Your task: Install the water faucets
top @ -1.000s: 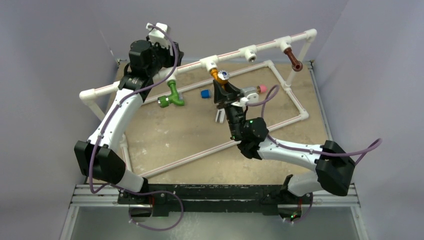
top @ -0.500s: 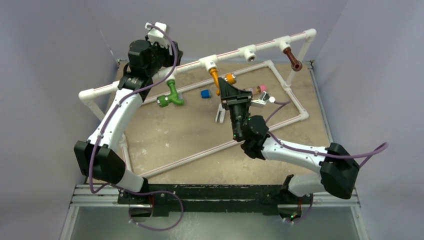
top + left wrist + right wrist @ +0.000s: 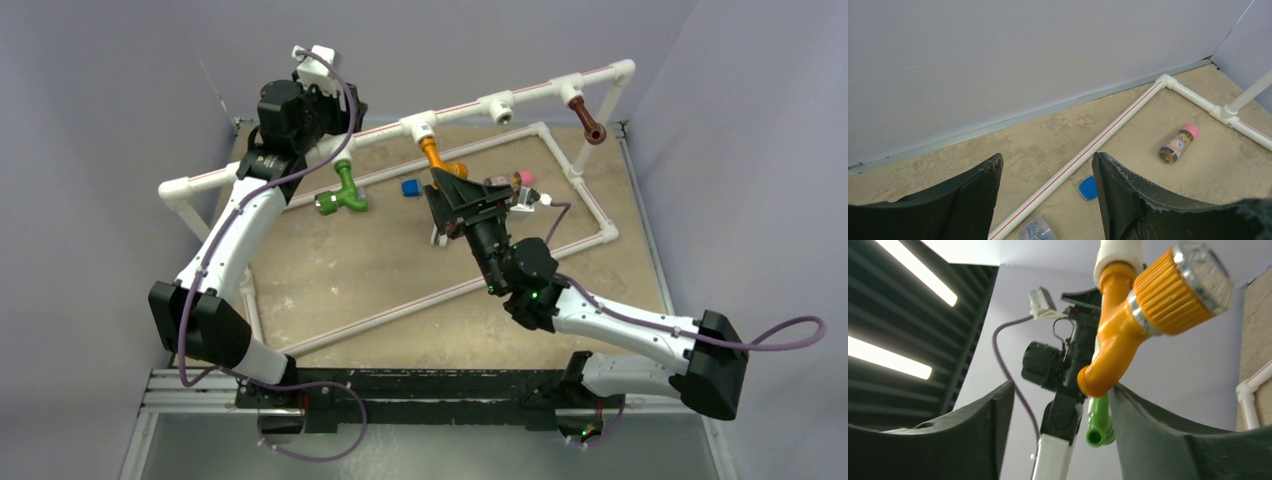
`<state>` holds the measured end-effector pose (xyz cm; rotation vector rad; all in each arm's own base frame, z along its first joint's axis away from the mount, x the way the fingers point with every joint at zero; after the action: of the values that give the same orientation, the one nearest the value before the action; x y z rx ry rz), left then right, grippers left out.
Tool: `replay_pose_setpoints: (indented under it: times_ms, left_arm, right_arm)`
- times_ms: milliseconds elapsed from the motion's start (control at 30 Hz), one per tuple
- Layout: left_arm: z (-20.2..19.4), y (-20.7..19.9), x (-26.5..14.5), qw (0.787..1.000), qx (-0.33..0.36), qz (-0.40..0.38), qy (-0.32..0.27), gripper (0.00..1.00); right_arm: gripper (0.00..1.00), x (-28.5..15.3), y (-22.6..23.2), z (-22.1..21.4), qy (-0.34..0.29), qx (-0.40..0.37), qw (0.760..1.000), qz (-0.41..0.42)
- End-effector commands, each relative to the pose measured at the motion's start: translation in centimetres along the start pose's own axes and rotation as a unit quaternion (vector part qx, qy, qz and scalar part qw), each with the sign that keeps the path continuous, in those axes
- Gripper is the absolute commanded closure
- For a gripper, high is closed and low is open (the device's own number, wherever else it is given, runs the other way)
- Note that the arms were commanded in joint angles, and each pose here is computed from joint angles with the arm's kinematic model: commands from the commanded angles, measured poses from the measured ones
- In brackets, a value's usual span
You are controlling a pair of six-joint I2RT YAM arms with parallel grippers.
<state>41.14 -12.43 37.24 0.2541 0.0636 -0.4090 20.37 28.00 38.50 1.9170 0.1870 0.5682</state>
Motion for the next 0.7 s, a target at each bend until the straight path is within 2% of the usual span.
replay_pose_setpoints:
  times_ms: [0,100,233,333,400,500,567,600,667]
  left_arm:
    - [-7.5,-2.9,0.7,0.990,-0.014,-0.059,0.128,0.35]
    - [-7.6,-2.9,0.7,0.990,-0.013,-0.059,0.128,0.35]
    - [-7.6,-2.9,0.8,0.990,-0.013,-0.058,0.129,0.35]
    - [-7.7,-3.0,0.8,0.990,-0.013,-0.059,0.130,0.35]
    - [-7.7,-3.0,0.8,0.990,-0.014,-0.059,0.129,0.35]
    - [-7.6,-3.0,0.8,0.990,-0.013,-0.060,0.129,0.35]
    - [-7.6,-3.1,0.8,0.990,-0.012,-0.060,0.130,0.35]
    - [-7.6,-3.1,0.8,0.990,-0.012,-0.060,0.130,0.35]
    - [-7.7,-3.1,0.8,0.990,-0.012,-0.059,0.130,0.35]
  right_arm:
    - [0.26,-1.7,0.5,0.1,0.026,0.013,1.000,-0.008]
    - [0.21,-2.7,-0.1,1.0,0.022,-0.028,0.999,-0.021]
    - [0.19,-3.8,-0.2,2.1,0.020,-0.116,0.993,-0.029]
    - [0.19,-4.4,0.3,2.5,0.034,-0.219,0.975,-0.016]
    - [0.19,-4.6,0.7,2.6,0.051,-0.297,0.953,-0.001]
    - [0.17,-4.8,1.2,3.0,0.067,-0.411,0.909,0.013]
    - [0.16,-4.9,1.1,3.6,0.072,-0.490,0.869,0.015]
    - [0.15,-4.9,1.1,3.9,0.076,-0.535,0.841,0.021]
    - [0.13,-5.0,1.1,4.9,0.077,-0.633,0.770,0.033]
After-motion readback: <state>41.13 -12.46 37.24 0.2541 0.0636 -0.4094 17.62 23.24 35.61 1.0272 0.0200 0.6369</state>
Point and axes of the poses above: each gripper's point midway between its finger pads, its own x axis out along the fingers, its own y axis along the line the jaws close on, z = x × y, the point moved 6 cm from there along -x, back along the fingers, and after that the axes turned 15 degrees about x, right-handed, at the moved point
